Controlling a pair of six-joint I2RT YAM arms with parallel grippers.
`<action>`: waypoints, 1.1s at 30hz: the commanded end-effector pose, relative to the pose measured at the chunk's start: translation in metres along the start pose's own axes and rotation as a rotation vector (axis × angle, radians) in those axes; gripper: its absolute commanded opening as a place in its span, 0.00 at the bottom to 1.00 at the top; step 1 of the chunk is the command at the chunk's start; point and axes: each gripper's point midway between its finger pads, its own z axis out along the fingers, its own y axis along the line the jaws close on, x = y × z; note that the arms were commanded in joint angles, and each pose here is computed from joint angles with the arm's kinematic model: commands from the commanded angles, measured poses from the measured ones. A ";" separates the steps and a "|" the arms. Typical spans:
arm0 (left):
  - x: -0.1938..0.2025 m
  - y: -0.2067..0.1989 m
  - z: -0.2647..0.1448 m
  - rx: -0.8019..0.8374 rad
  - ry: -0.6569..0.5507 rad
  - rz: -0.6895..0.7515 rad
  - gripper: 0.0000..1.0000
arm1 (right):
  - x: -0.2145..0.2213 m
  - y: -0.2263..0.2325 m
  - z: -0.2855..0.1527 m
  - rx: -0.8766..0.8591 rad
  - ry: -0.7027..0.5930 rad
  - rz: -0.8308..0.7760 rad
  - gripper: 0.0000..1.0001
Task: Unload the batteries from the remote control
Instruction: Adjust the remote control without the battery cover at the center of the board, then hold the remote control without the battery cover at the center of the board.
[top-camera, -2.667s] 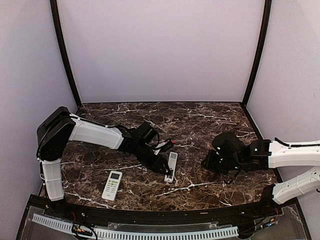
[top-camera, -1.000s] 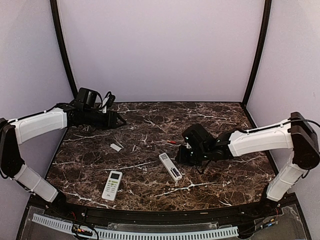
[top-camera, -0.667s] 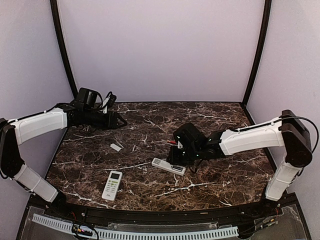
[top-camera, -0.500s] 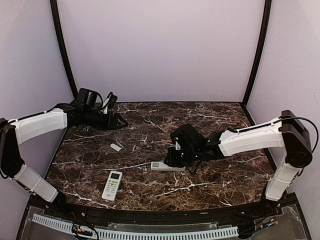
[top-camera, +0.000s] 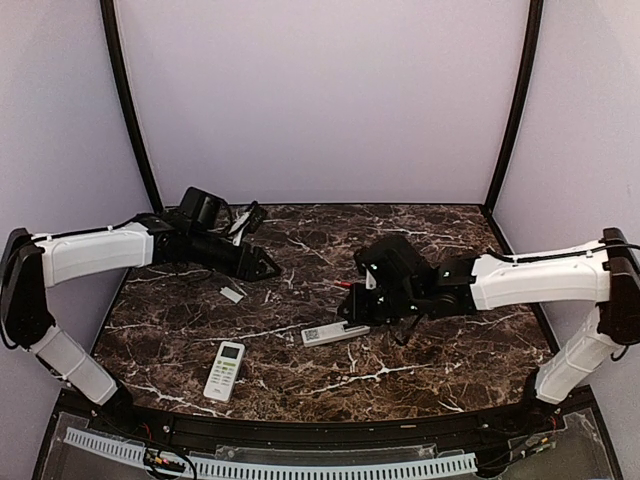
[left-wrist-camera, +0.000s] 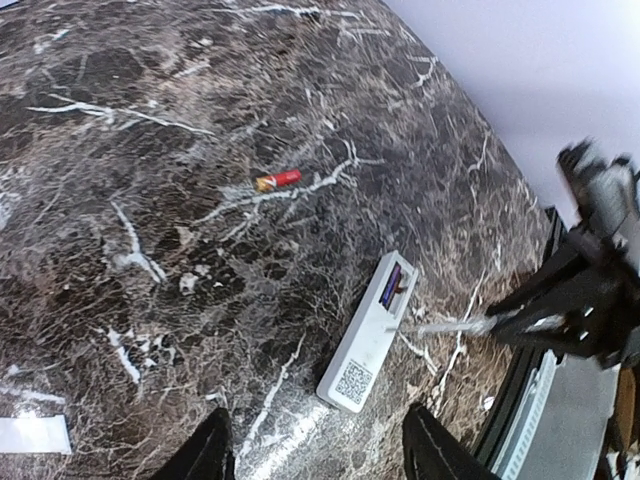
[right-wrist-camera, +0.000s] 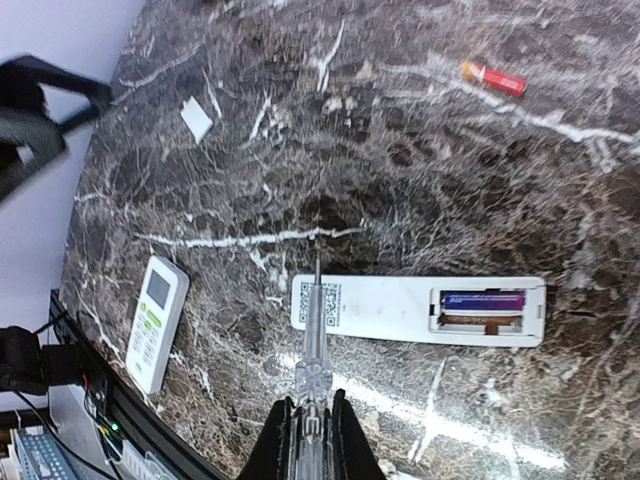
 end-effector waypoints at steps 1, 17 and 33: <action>0.025 -0.015 0.025 -0.011 0.108 0.119 0.58 | -0.014 -0.030 -0.034 0.116 -0.104 0.012 0.00; 0.092 -0.037 0.096 -0.097 0.368 0.346 0.63 | -0.003 -0.083 -0.048 0.148 -0.131 0.127 0.00; 0.125 -0.029 0.117 -0.126 0.483 0.353 0.64 | -0.002 -0.081 -0.037 0.132 -0.120 0.133 0.00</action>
